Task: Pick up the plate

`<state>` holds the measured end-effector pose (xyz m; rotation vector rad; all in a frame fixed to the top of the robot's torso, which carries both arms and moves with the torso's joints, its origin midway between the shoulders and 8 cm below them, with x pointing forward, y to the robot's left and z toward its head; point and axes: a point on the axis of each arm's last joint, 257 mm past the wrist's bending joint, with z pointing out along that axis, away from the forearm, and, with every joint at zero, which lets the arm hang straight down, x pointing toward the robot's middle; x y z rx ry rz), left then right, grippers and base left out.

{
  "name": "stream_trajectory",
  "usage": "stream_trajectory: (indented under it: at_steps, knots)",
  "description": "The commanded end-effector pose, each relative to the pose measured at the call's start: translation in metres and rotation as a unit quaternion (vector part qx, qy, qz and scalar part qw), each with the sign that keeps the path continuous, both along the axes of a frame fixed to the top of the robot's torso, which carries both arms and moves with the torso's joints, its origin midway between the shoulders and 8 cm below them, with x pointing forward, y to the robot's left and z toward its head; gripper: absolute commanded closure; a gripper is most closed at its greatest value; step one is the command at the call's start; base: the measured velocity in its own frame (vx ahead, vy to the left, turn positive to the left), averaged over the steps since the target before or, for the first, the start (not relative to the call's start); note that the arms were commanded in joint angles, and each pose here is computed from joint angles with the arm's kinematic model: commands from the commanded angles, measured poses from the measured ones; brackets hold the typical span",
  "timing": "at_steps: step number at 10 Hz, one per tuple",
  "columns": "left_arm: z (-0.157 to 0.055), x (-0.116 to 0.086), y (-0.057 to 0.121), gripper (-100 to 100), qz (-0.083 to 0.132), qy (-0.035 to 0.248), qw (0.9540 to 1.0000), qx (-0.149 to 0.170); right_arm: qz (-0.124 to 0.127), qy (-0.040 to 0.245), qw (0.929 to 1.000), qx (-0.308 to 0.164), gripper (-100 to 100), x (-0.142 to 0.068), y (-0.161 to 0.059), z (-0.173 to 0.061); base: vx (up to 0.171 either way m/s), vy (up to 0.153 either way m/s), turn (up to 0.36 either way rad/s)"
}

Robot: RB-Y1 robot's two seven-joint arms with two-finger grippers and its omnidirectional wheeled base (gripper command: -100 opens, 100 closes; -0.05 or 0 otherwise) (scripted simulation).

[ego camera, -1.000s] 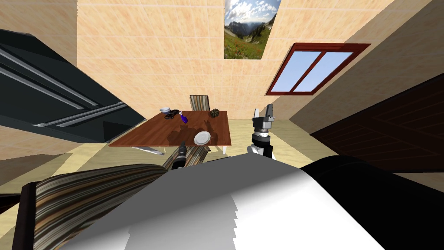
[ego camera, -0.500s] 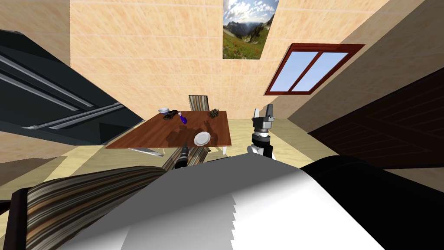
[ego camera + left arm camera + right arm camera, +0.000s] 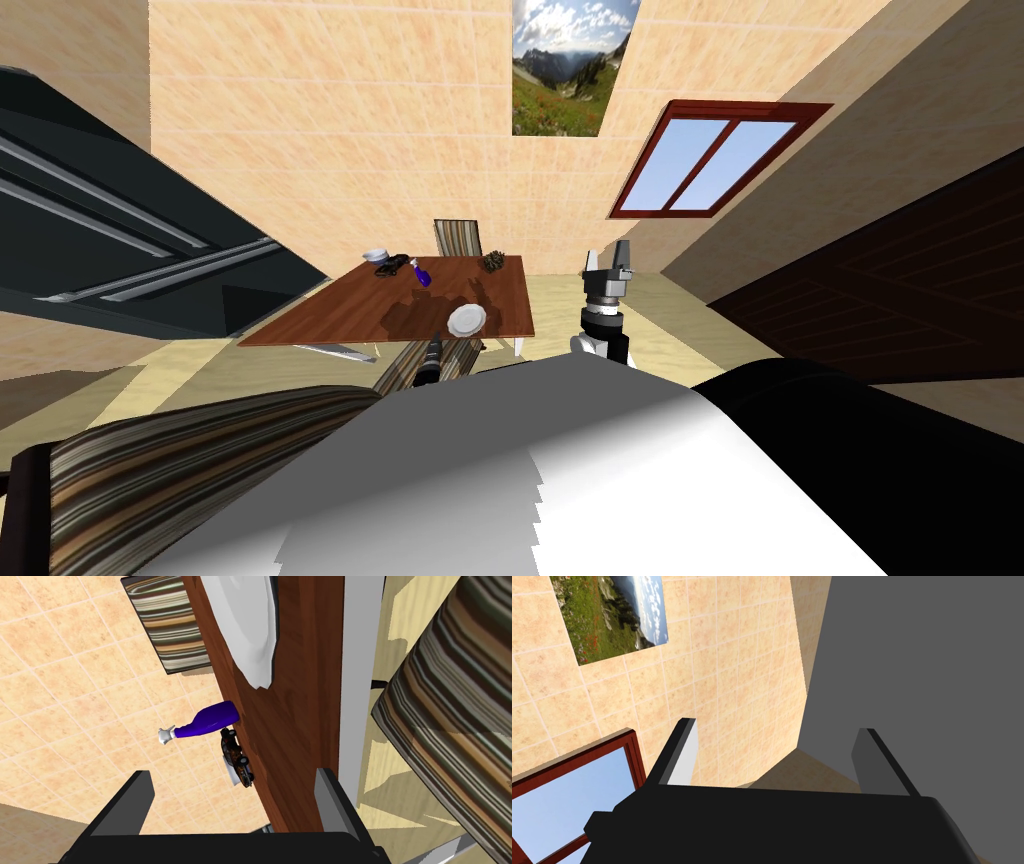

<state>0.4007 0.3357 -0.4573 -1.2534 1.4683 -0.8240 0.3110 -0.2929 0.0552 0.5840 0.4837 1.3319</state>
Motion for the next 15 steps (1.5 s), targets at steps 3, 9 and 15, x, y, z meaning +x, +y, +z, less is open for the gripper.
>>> stream_trajectory:
  at_steps: [3,9,15]
  knots:
    - [-0.025,-0.003,-0.038,-100,-0.010,0.025,0.9994,-0.023,0.000,0.000,1.0000,0.000,0,0.000,0.000,0.000,0.007,0.024,-0.026]
    - [-0.039,-0.002,-0.101,-100,-0.018,0.038,0.9968,-0.068,0.000,0.000,1.0000,0.000,0,0.000,0.000,0.000,0.002,0.014,-0.011]
    - [-0.048,-0.018,-0.101,100,-0.015,0.044,0.9965,-0.069,0.000,0.000,1.0000,0.000,0,0.000,0.000,0.000,0.058,-0.001,-0.007]
